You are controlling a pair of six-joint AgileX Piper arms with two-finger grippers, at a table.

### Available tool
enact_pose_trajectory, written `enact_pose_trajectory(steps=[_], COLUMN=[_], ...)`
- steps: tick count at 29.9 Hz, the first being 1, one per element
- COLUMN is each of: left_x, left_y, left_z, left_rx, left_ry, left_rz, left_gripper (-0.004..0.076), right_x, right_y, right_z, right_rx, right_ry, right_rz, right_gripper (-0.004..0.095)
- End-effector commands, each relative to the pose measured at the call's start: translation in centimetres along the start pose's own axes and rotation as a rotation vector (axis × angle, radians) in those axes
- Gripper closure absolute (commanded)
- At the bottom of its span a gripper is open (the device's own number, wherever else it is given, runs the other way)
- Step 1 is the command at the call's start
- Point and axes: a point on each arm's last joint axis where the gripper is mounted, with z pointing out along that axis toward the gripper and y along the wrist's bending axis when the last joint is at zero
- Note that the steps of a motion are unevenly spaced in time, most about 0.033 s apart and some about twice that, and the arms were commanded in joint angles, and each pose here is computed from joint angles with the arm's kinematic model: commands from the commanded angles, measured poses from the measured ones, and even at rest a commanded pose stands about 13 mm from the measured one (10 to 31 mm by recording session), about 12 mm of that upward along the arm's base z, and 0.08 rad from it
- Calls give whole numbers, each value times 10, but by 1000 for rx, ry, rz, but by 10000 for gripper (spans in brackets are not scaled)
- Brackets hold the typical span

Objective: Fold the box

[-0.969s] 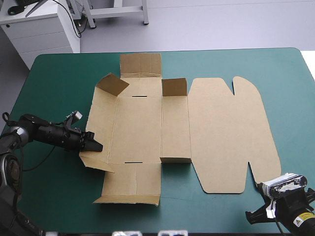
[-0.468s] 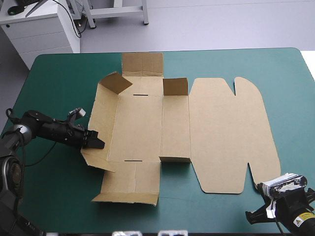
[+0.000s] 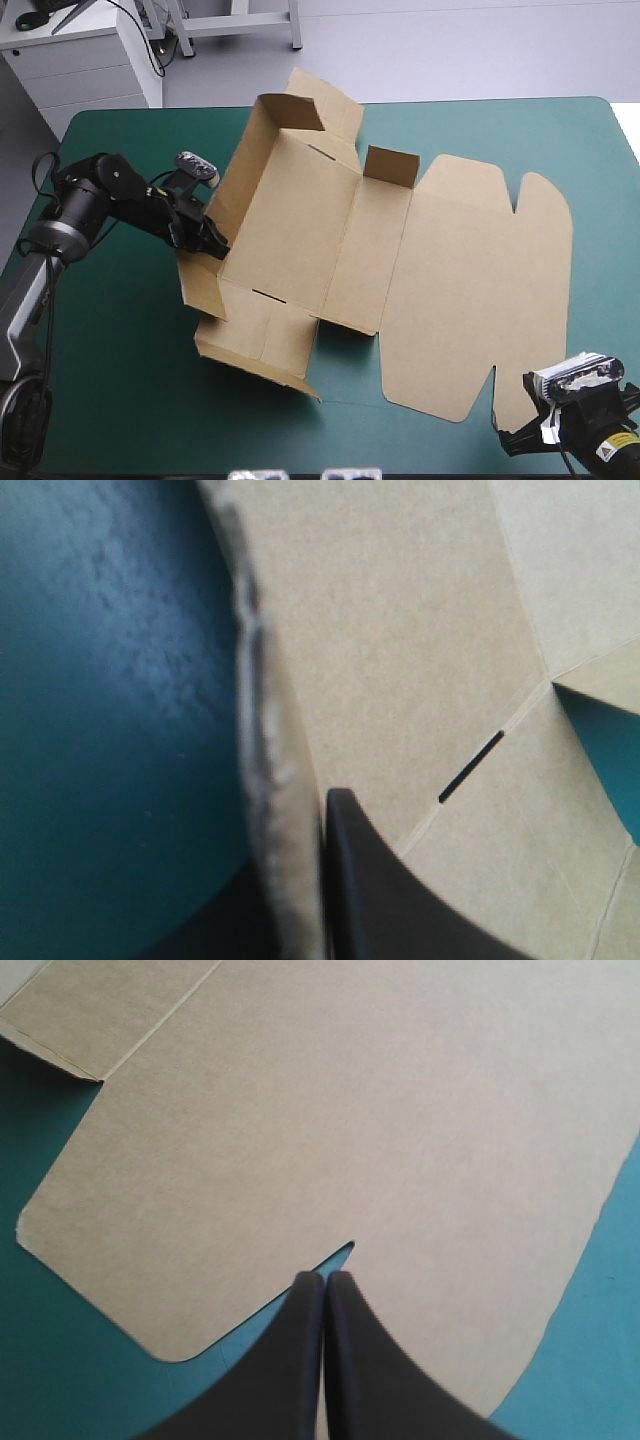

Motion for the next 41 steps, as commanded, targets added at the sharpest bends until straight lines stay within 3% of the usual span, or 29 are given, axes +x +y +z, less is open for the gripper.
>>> enact_pose_trajectory(steps=[1,12,16,27,33,41], left_x=[-33,-65,-74,-77,-86,-79], left_y=[-34,-85,-102,-142,-152,-148], left_z=[-37,-42,-41,-25,-27,-12], left_rx=[-89,-433,-528,-716,-770,-808], left_ry=[-126,-65,-107,-74,-183,-161], left_rz=[135,526,620,927,971,1063], left_gripper=[731,731,731,731,731,731], right_x=[-11,-11,-11,-11,-13,-14], right_y=[-1,-1,-1,-2,-2,-3], right_z=[-4,-4,-4,-4,-4,-4], right_rx=[11,11,11,12,22,24], right_ry=[-73,-73,-73,-75,-97,-103], right_rz=[4,4,4,4,4,10], right_gripper=[922,922,922,922,922,922])
